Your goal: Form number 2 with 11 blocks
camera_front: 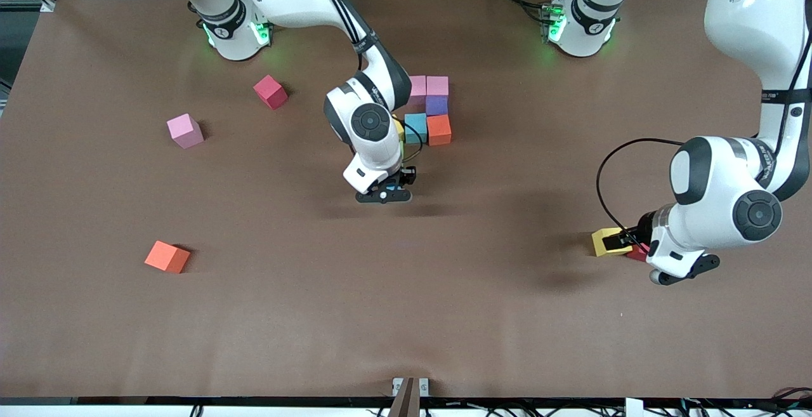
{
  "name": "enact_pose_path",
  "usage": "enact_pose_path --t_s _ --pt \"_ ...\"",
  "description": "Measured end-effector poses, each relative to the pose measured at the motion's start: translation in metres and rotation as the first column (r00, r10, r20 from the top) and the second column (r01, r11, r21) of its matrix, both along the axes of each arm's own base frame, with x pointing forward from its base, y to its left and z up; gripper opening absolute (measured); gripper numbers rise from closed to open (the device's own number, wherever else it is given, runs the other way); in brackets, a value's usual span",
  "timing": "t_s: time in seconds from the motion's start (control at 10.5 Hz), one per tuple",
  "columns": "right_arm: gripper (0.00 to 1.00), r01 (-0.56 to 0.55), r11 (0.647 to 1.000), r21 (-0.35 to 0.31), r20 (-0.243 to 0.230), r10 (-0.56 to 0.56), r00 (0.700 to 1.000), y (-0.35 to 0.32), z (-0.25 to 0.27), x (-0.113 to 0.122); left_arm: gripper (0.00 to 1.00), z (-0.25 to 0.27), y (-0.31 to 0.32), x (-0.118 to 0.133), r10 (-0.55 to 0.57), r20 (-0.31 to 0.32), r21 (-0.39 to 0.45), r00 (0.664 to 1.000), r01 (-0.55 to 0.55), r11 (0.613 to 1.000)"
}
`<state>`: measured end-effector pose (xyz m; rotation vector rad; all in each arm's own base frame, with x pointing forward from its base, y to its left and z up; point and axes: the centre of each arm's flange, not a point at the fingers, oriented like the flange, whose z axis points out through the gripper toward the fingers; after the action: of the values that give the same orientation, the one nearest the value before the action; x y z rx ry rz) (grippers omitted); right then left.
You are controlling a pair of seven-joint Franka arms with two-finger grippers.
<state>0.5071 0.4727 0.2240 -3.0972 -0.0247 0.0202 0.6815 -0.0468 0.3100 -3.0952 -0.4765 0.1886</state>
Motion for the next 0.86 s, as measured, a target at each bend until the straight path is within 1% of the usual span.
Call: enact_pose_path --t_s 0.38,0.57,0.76,0.86 --pt "0.53 -0.001 1.000 0.004 0.015 0.000 1.000 -0.003 -0.014 -0.008 1.00 -0.005 -0.007 0.002 -0.018 0.016 0.005 1.000 0.018 1.000" --pt "0.53 0.000 1.000 0.007 0.021 0.000 1.000 -0.004 -0.016 -0.009 1.00 -0.016 -0.001 0.002 -0.031 0.038 0.003 0.999 0.031 1.000" --pt "0.53 0.000 1.000 0.014 0.031 0.000 1.000 -0.005 -0.016 -0.012 1.00 -0.033 0.011 -0.001 -0.092 0.025 0.004 0.995 0.092 0.996" --pt "0.53 0.000 1.000 0.016 0.035 0.000 0.999 -0.006 -0.017 -0.013 1.00 -0.041 0.016 -0.001 -0.138 0.014 0.021 0.990 0.137 0.990"
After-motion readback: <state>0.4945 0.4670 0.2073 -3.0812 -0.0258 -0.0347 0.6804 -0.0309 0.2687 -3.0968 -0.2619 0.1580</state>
